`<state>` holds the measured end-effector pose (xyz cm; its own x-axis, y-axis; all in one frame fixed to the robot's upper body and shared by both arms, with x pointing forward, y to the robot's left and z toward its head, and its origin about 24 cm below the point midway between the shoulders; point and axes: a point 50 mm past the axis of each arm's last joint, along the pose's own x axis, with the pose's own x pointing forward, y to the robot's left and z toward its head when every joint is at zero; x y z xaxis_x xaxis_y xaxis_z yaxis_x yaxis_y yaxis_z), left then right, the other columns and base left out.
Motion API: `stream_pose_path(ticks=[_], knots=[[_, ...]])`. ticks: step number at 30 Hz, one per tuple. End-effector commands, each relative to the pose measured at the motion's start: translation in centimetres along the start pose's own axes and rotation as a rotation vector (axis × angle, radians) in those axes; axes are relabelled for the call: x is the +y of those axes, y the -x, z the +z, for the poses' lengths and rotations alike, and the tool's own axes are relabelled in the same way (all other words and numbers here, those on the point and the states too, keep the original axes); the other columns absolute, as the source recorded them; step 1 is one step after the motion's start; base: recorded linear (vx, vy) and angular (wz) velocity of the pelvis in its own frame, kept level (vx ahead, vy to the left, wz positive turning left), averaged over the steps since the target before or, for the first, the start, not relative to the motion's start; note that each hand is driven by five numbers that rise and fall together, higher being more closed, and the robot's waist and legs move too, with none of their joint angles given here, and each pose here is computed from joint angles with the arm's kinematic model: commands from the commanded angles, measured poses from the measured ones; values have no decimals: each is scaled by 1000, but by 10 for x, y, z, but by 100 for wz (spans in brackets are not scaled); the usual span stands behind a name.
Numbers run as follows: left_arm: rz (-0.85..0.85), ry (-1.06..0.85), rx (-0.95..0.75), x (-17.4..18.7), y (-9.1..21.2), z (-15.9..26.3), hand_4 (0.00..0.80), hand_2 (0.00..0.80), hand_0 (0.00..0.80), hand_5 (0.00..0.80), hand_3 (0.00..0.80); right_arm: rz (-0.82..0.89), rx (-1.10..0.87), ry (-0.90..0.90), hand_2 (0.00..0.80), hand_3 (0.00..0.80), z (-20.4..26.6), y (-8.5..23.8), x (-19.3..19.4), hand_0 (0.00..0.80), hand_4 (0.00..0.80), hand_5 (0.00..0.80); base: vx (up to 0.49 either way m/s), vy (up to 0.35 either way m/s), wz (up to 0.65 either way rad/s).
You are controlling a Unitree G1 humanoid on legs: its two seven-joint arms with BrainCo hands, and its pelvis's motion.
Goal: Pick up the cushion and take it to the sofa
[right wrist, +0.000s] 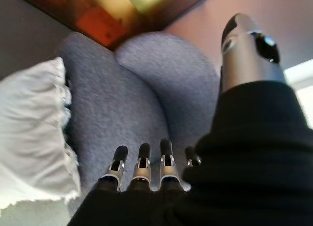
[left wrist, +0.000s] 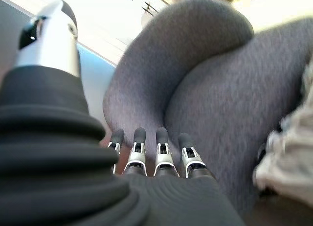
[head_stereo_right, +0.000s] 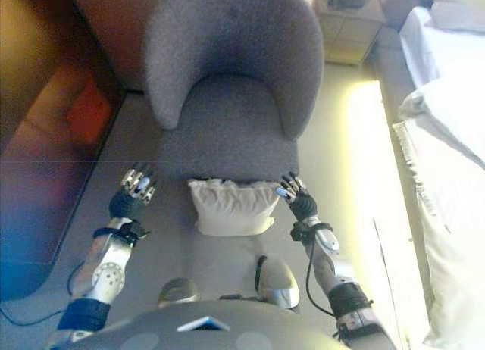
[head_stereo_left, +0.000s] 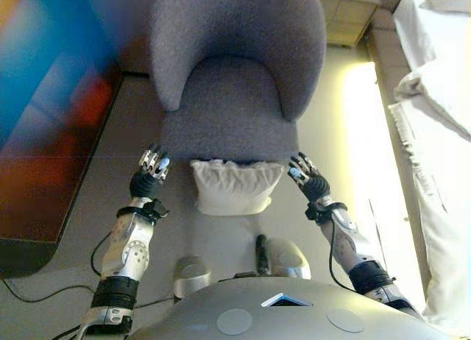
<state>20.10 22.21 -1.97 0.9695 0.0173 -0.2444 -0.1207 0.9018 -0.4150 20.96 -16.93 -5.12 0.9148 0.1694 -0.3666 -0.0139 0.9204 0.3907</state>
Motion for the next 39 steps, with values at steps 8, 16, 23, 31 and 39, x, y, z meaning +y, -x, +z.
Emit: stream_pose_path(ticks=[8, 16, 23, 31, 39], knots=[[-104, 16, -129, -11, 3, 27, 0, 0, 0, 0, 0, -29, -130, -7, 0, 0, 16, 19, -13, 0, 0, 0, 272, 126, 8], [-105, 21, -156, 0, 13, 28, 0, 0, 0, 0, 0, -41, -120, -6, 0, 0, 9, 27, -17, 0, 0, 0, 284, 120, -51], [-164, -2, -186, -7, 3, 44, 0, 0, 0, 0, 0, -62, -150, -37, 0, 0, 18, 17, -8, 0, 0, 0, 218, 177, -11], [-187, -62, -142, -11, 1, 40, 0, 0, 0, 0, 0, -22, -143, -38, 0, 0, 11, 5, 13, 0, 0, 0, 188, 210, -20], [-158, -51, -173, -1, 7, 43, 0, 0, 0, 0, 0, 1, -133, -40, 0, 0, 17, 6, 5, 0, 0, 0, 205, -176, -25]])
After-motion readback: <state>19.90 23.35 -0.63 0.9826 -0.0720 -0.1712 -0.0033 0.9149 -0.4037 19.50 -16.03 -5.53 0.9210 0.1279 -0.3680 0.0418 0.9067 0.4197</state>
